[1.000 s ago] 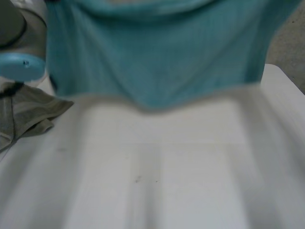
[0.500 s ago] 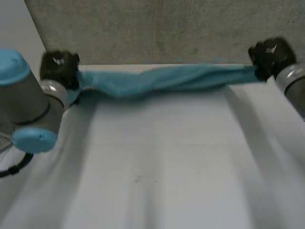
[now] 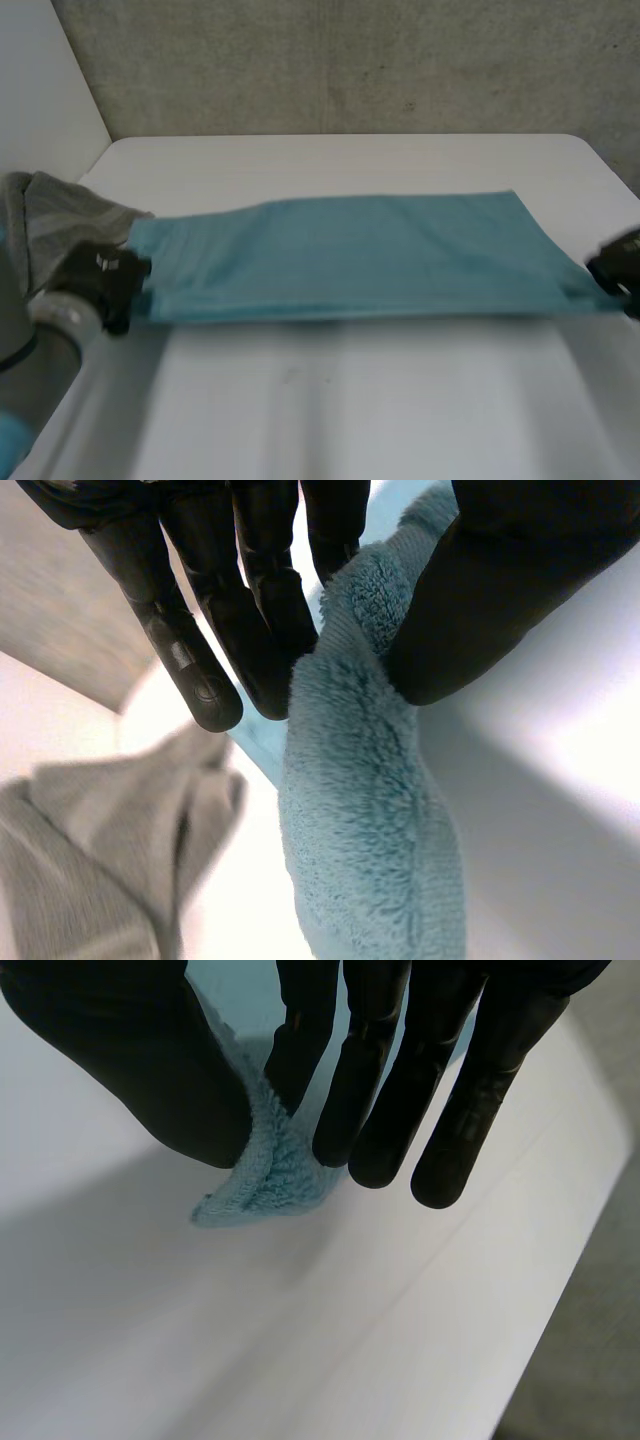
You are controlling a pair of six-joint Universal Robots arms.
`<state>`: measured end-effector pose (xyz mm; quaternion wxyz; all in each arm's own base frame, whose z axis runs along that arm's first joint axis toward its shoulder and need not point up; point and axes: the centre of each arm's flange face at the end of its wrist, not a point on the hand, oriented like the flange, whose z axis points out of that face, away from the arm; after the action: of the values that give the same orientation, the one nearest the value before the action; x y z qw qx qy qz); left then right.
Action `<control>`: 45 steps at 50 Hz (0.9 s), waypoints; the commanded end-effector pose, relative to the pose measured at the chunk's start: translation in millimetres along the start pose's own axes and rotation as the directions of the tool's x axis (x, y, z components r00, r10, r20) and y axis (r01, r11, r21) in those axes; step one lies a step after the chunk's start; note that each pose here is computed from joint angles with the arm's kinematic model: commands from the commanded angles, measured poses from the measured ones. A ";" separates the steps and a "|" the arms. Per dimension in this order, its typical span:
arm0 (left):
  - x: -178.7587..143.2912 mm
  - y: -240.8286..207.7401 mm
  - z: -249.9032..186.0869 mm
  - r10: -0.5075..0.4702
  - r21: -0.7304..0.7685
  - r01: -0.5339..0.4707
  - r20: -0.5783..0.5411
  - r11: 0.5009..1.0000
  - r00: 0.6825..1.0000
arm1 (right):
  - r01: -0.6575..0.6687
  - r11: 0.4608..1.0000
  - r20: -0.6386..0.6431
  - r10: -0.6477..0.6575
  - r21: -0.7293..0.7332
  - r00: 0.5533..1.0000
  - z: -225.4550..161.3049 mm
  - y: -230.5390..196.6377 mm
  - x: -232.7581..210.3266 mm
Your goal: Fold the laundry.
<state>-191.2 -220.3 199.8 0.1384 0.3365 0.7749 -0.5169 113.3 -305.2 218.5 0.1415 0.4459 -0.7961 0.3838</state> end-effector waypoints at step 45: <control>10.5 -38.9 163.0 -0.033 0.091 0.014 0.214 0.996 0.976 | 0.157 0.926 -0.408 -0.004 0.343 0.913 172.8 -85.6 0.9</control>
<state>-241.1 -347.5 156.0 0.1877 0.2907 0.7435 -0.5722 199.0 -439.7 158.4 0.2168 0.4220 -0.6511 0.5925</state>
